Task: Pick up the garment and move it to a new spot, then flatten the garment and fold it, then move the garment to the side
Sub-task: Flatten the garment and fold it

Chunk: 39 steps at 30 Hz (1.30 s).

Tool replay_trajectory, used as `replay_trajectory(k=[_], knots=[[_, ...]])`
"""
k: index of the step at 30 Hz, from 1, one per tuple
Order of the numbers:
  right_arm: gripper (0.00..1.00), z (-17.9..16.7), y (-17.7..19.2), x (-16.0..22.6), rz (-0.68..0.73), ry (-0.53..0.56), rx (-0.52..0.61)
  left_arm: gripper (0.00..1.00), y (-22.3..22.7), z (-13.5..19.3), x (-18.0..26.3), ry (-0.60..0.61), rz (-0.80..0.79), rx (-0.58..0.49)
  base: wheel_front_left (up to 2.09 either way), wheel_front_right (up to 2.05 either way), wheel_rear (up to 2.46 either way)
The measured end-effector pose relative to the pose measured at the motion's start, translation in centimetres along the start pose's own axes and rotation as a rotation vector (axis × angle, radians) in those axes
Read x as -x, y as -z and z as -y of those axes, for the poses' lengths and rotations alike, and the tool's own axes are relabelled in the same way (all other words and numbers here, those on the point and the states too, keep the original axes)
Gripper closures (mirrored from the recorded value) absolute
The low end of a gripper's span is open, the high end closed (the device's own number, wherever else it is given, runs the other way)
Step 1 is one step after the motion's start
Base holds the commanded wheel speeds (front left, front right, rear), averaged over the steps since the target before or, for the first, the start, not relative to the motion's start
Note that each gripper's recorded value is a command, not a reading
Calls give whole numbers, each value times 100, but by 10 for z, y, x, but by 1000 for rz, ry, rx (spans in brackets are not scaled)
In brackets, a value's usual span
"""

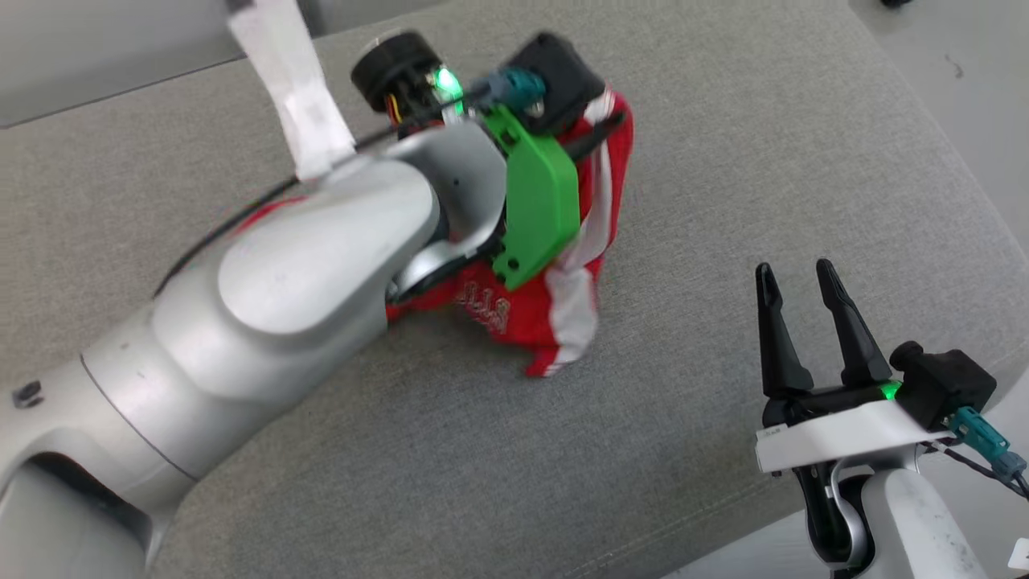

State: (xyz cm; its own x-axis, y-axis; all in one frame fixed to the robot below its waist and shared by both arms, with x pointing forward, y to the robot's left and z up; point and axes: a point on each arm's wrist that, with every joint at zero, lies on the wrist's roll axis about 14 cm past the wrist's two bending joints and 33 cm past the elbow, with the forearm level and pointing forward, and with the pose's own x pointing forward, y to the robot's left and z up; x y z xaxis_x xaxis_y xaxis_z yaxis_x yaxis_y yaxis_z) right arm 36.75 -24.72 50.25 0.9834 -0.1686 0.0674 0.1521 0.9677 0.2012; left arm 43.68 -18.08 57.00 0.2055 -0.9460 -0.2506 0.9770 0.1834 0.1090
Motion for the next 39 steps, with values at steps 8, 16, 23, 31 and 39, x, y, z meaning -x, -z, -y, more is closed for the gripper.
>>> replay_trajectory(k=[8, 16, 23, 31, 39], knots=[[0, -11, -2, 8, 7, -34, -13, 100, -78, -41, 52, -137, 236, 40, 0, 0, 0], [0, -29, 8, 8, -18, -92, -11, 100, 61, -16, 111, -279, 92, 362, 0, 0, 0], [0, -55, 15, -1, -30, -171, 2, 90, 152, 49, 148, -393, 54, 639, 0, 0, 0], [0, -80, 17, -7, -27, -246, -3, 0, 180, 84, 170, -467, 86, 814, 0, 0, 0], [0, -85, 20, -5, -36, -259, -6, 0, 183, 97, 177, -465, 119, 924, 0, 0, 0]])
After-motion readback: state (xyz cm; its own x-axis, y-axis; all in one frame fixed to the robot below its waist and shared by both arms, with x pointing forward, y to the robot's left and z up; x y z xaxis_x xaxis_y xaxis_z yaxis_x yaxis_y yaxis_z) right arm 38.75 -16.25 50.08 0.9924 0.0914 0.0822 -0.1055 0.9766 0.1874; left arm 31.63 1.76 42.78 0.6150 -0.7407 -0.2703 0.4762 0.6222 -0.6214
